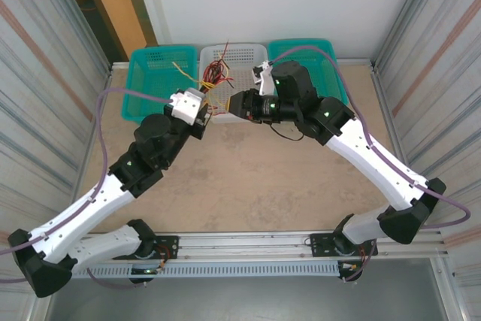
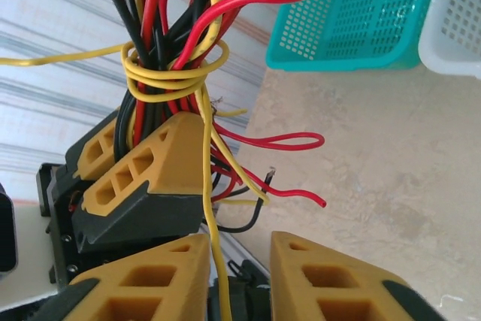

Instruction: Untangle the cables

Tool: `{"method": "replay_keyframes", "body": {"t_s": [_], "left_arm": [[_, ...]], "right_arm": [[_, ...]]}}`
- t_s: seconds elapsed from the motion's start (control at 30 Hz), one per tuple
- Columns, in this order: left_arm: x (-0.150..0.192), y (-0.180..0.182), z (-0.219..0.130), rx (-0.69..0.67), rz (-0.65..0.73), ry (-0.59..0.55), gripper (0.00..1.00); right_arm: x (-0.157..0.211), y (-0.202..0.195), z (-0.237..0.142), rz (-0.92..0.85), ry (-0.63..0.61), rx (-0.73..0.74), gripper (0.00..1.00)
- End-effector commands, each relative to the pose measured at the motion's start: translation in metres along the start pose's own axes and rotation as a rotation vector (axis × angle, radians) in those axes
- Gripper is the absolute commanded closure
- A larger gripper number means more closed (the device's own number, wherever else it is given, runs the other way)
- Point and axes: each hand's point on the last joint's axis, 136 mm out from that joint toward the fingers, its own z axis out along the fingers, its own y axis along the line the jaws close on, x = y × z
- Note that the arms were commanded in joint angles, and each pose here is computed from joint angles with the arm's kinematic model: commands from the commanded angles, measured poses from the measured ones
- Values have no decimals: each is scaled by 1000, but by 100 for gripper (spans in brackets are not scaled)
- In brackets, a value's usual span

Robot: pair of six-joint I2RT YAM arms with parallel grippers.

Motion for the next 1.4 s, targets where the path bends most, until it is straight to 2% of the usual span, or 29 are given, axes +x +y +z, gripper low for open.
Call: {"method": "replay_keyframes", "body": {"t_s": [0.0,0.03,0.1,0.27,0.57,0.87,0.97,1.0,1.2,1.37], "left_arm": [[-18,7,-9,3,-64,-60,100],[-17,10,-9,-3,-73,-60,100],[-17,14,-9,-11,-95,-59,100],[-22,16,-8,4,-138,-60,100],[-20,20,-13,27,-201,-71,100],[-18,17,-14,53,-224,-73,100],[-18,17,-14,54,-249,-75,100],[-17,19,-13,52,-276,-74,100],[-26,39,-11,98,-538,-114,100],[-71,29,-25,350,-776,-291,100]], "right_arm": [[-6,13,2,3,-15,-52,87],[-6,13,2,6,-15,-54,92],[-5,12,2,7,-13,-55,94],[-3,12,-1,5,-18,-65,78],[1,15,8,8,-3,-82,74],[-1,19,19,12,5,-105,81],[-3,21,19,5,2,-104,93],[-2,21,19,2,5,-102,99],[3,12,15,-1,-2,-77,100],[4,-14,8,19,-37,-41,100]]}}
